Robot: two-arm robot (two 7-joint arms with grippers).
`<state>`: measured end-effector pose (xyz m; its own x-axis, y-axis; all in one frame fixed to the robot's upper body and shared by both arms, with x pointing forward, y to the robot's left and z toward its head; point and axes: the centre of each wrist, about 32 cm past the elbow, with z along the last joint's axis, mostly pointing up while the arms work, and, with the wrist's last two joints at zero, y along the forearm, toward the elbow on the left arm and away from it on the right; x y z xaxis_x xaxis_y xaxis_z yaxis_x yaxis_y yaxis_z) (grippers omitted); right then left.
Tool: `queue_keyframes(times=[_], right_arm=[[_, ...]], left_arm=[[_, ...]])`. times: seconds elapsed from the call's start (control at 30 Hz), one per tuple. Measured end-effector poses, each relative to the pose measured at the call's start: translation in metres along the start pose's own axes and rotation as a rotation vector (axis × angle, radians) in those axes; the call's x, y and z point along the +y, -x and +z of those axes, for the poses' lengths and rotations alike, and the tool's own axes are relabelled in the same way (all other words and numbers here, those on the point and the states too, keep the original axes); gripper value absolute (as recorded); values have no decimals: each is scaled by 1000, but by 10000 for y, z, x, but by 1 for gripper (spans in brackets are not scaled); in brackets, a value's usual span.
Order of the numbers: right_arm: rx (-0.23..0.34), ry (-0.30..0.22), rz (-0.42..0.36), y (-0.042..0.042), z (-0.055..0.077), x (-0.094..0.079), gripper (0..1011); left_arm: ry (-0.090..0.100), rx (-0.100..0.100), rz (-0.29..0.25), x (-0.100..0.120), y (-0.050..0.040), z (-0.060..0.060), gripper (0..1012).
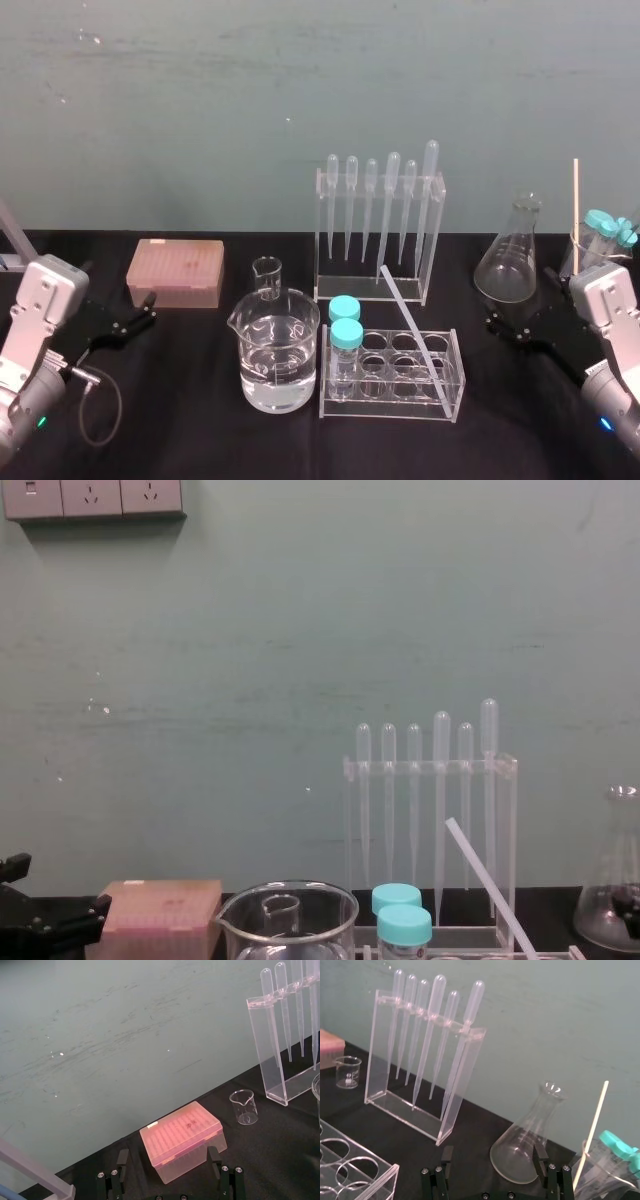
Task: Pick up the stirring rod with one hand, then place it down.
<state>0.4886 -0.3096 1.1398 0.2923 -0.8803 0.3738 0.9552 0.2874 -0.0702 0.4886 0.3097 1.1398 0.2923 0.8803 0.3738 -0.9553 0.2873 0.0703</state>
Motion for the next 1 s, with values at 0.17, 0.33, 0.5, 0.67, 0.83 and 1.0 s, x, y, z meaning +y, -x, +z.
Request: queue_keyframes(times=[0.17, 0.33, 0.5, 0.67, 0.83, 1.0], right_arm=[[-4, -63, -44, 18, 19, -34, 1003], [-17, -227, -79, 62, 100, -43, 1003], [-12, -368, -44, 120, 218, -14, 1003], [-8, -461, 60, 214, 326, 28, 1003], [22, -507, 201, 363, 406, 95, 1003], [82, -453, 275, 446, 436, 155, 1003]], left_arm=[[0, 0, 0, 0, 0, 0, 1000], [0, 0, 0, 0, 0, 0, 1000], [0, 0, 0, 0, 0, 0, 1000], [0, 0, 0, 0, 0, 0, 1000], [0, 0, 0, 0, 0, 0, 1000], [0, 0, 0, 0, 0, 0, 1000]])
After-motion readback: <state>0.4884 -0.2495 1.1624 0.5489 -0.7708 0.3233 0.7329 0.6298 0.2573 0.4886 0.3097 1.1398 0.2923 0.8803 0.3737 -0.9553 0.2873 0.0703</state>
